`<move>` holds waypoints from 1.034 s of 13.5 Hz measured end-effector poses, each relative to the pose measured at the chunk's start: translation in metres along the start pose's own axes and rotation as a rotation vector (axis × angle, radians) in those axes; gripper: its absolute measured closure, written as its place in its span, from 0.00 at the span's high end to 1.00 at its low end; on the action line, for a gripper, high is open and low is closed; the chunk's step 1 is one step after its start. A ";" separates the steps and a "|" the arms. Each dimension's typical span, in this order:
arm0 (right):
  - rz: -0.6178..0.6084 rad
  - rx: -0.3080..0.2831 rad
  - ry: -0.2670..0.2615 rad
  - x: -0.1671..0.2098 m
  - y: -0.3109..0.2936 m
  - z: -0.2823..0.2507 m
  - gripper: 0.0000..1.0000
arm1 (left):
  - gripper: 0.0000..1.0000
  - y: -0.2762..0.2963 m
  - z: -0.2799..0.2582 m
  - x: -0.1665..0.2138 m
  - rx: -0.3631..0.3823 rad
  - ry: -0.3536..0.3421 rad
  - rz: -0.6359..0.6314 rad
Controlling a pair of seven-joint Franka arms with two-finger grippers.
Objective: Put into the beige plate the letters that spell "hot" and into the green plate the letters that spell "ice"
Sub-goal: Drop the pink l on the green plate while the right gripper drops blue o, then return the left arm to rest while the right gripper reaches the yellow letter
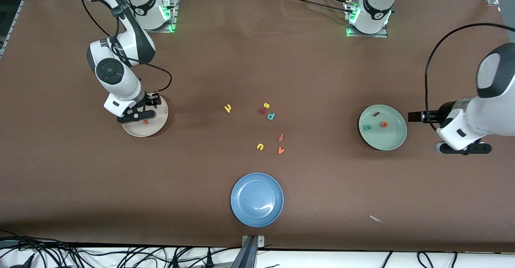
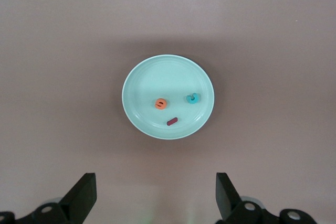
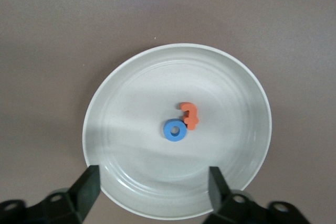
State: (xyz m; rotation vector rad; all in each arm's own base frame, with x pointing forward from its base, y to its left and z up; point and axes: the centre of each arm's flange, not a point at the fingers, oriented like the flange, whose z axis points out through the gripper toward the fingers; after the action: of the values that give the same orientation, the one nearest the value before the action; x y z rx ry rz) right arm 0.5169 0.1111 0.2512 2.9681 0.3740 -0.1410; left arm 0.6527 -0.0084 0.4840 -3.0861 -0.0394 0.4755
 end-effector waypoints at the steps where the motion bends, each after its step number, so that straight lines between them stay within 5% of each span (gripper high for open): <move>1: 0.014 0.017 -0.003 0.000 -0.002 0.000 0.99 | 1.00 0.000 -0.011 -0.003 -0.001 0.010 -0.001; 8: 0.087 0.114 0.040 0.012 -0.099 -0.033 0.99 | 1.00 0.023 -0.048 -0.001 0.031 0.096 -0.027; 11: 0.147 0.139 0.066 0.016 -0.164 -0.045 0.99 | 0.91 0.028 -0.067 -0.005 0.006 0.141 -0.035; 14: 0.193 0.180 0.080 0.014 -0.209 -0.033 0.99 | 0.93 0.023 -0.093 -0.015 -0.076 0.217 -0.043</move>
State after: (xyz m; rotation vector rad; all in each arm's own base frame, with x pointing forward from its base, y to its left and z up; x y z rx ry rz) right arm 0.4797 0.3201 0.2541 3.1731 0.0854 -0.0352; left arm 0.6675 -0.0329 0.5769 -3.1830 -0.1226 0.1382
